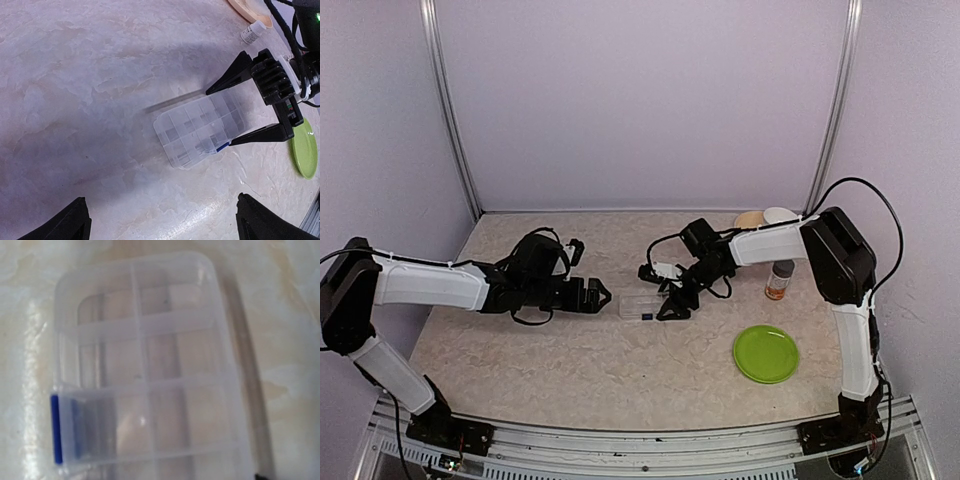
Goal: Sort the pills into containers
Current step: Pick up the pill container from the center of the board.
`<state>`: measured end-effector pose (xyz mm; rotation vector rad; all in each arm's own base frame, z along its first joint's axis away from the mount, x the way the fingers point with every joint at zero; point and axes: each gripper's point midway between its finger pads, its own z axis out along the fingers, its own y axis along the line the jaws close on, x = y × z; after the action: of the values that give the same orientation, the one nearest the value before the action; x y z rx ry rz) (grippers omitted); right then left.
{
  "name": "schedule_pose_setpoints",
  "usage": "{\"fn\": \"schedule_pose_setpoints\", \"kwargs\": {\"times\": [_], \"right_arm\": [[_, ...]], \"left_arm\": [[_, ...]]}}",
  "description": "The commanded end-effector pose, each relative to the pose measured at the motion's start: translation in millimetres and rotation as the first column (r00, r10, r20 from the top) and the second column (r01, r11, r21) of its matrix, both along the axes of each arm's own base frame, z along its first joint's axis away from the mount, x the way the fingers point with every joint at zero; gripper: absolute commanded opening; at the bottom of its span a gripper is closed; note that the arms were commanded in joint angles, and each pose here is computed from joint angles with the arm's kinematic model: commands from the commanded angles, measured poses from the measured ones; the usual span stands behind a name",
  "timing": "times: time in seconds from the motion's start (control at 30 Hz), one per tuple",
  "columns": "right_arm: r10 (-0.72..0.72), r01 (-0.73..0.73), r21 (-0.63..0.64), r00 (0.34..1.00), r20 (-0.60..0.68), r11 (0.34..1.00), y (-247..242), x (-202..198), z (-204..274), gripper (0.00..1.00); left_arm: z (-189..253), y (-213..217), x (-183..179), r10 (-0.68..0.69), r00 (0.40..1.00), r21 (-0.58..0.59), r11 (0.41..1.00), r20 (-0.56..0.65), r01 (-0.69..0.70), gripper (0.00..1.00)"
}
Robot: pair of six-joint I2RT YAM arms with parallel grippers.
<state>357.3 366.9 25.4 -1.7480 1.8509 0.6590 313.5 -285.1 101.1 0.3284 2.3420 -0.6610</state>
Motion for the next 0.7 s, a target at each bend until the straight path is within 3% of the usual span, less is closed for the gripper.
{"fn": "schedule_pose_setpoints", "kwargs": {"times": [0.0, 0.3, 0.67], "right_arm": [[-0.007, 0.008, 0.019, 0.999, -0.033, 1.000, -1, -5, 3, 0.75], [-0.029, 0.030, 0.074, 0.999, -0.014, 0.997, 1, -9, 30, 0.70], [-0.035, 0.040, 0.204, 0.999, -0.029, 0.978, 7, -20, 71, 0.69]], "left_arm": [[11, 1, 3, -0.008, 1.000, -0.038, 0.999, 0.025, 0.009, 0.99], [13, 5, 5, 0.012, 1.000, -0.052, 0.999, 0.024, -0.011, 0.99], [28, 9, 1, -0.018, 0.993, -0.130, 0.991, 0.112, 0.033, 0.99]]}}
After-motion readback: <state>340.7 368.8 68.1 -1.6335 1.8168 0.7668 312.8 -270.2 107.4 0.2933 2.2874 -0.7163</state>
